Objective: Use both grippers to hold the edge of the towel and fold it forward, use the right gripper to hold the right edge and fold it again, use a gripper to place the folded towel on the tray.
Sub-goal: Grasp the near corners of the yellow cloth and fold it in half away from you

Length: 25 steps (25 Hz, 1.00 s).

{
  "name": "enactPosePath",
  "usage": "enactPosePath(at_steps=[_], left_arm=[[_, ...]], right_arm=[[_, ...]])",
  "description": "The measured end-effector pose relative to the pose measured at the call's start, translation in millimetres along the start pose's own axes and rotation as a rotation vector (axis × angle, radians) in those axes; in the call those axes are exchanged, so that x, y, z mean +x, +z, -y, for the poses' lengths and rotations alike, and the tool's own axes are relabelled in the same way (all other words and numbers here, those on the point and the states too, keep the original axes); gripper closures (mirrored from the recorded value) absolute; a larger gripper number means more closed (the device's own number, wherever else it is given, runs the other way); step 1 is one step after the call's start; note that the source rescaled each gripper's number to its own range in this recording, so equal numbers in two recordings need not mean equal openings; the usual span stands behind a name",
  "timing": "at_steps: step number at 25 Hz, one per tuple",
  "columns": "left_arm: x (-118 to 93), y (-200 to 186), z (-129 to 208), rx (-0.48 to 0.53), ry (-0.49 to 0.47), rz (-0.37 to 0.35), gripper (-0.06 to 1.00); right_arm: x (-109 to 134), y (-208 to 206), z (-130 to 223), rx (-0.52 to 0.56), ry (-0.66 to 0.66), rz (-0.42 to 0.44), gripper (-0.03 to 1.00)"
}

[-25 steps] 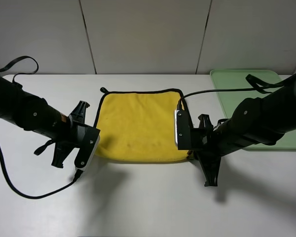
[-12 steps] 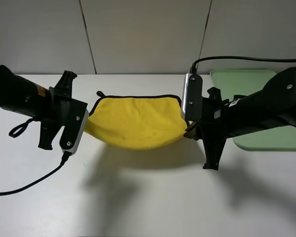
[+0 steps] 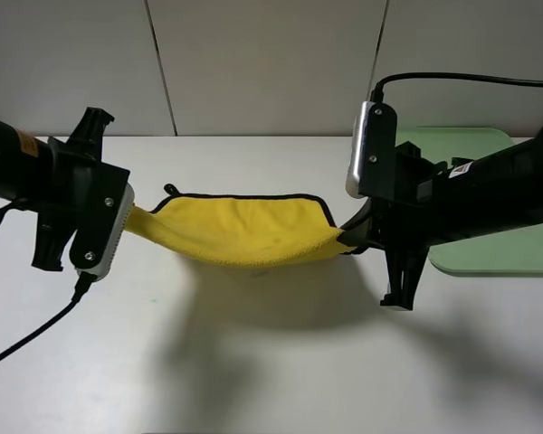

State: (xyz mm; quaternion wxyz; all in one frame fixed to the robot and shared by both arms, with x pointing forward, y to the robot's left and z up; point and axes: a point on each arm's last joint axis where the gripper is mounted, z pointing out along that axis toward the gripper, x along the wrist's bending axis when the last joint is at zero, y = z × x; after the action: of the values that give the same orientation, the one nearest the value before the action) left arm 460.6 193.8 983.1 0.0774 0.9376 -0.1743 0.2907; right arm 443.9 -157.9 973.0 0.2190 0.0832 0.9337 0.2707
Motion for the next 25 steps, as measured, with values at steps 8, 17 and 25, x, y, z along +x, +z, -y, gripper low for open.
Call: enactPosePath(at_steps=[8, 17, 25], left_arm=[[-1, -3, 0, 0.001, -0.132, 0.005, 0.94], [3, 33, 18, 0.066, -0.372, 0.105, 0.94], [18, 64, 24, 0.131, -0.389, 0.131, 0.94]], right_arm=[[1, -2, -1, -0.003, 0.065, -0.007, 0.97], [-12, 15, -5, 0.013, 0.12, 0.025, 0.97], [-36, 55, -19, 0.037, 0.138, 0.01, 0.97]])
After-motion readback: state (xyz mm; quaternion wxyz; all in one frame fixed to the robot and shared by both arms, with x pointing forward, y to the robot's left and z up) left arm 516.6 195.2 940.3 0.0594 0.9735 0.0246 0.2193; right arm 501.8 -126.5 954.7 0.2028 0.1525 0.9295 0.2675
